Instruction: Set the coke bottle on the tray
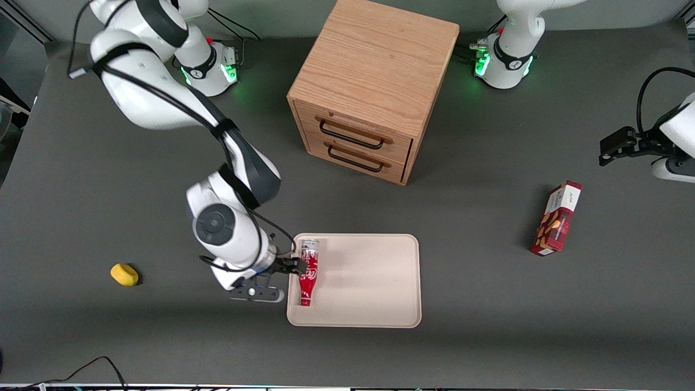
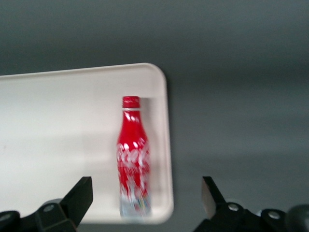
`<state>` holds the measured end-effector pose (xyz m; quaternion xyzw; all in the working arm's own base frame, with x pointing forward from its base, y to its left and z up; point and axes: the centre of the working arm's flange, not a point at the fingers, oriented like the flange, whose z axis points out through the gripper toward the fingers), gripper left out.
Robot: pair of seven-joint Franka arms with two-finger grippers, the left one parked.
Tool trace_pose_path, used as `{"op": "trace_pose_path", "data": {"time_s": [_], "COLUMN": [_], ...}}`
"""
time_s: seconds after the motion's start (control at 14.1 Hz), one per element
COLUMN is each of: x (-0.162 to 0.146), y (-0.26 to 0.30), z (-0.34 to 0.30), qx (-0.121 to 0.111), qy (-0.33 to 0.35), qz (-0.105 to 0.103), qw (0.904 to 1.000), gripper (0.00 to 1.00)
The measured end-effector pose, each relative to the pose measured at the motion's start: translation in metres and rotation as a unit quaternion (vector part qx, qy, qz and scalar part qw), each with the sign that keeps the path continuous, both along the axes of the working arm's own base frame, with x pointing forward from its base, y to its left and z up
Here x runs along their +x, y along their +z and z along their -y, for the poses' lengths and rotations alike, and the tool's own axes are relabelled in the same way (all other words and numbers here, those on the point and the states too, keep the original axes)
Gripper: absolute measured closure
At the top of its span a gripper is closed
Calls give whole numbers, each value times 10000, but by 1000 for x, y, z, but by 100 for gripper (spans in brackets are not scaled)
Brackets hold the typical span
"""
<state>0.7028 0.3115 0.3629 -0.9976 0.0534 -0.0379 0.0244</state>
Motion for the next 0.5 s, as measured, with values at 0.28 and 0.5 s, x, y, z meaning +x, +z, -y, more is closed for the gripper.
{"op": "trace_pose_path", "data": {"time_s": [0.28, 0.5], "x": [-52, -97], "y": [158, 250], "z": [41, 114], "qx": [-426, -558], "qy": [-272, -873], "qz": [-381, -791], "qw": [9980, 9915], "gripper": [0, 0]}}
